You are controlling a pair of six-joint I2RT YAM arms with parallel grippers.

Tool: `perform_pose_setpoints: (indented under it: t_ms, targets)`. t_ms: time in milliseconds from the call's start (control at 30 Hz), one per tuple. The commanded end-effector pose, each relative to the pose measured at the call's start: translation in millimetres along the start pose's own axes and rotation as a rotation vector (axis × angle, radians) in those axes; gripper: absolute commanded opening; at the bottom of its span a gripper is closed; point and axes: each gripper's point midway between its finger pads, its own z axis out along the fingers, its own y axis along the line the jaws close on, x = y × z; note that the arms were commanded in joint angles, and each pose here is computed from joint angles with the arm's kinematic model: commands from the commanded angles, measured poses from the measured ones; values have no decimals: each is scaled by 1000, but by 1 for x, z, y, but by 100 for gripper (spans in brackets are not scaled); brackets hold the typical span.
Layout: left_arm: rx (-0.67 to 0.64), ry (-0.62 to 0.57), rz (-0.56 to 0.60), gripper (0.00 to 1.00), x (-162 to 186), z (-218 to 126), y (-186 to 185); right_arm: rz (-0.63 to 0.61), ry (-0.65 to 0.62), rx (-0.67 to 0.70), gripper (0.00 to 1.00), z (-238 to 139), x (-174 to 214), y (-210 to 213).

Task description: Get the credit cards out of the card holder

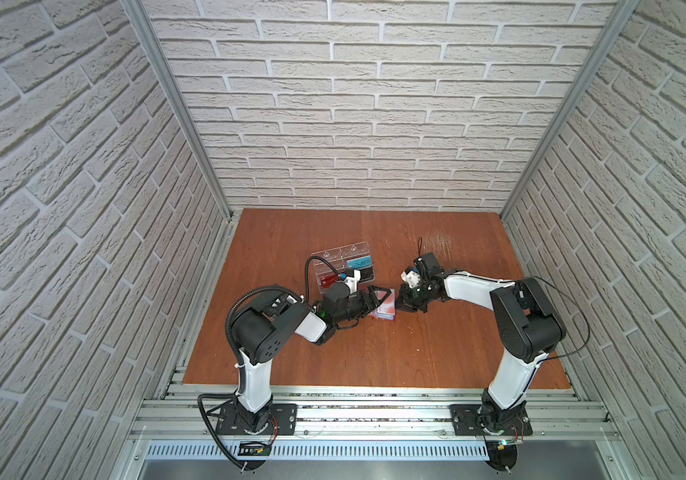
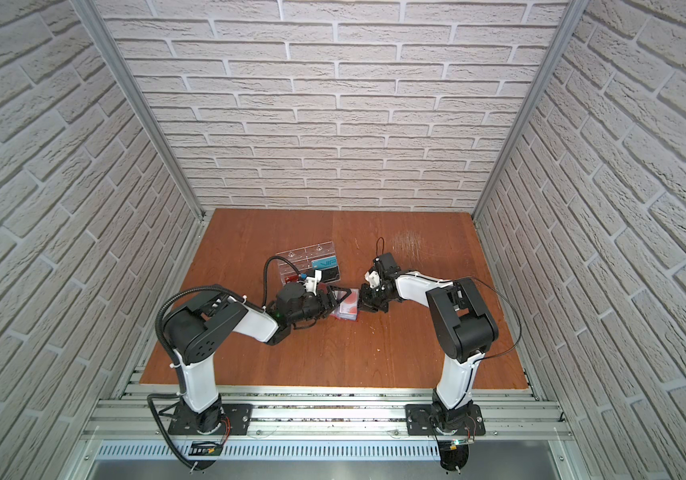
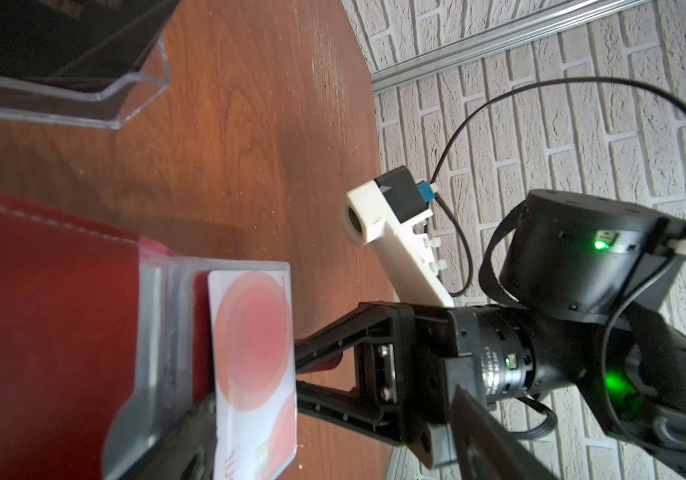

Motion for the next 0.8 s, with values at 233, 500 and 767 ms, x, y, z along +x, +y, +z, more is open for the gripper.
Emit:
perform_pose_setpoints:
  t_ms: [233,500,767]
  targets:
    - [228,124,89,84,34,2,-61,-40,-21,117,9,22,-2,-28]
    - [244,162,111,79,39,3,-64,-71,-2,89,9,21,1,-23]
    - [216,195,135,73,46,3,-57,-107,4,83,15,13,-1,-19]
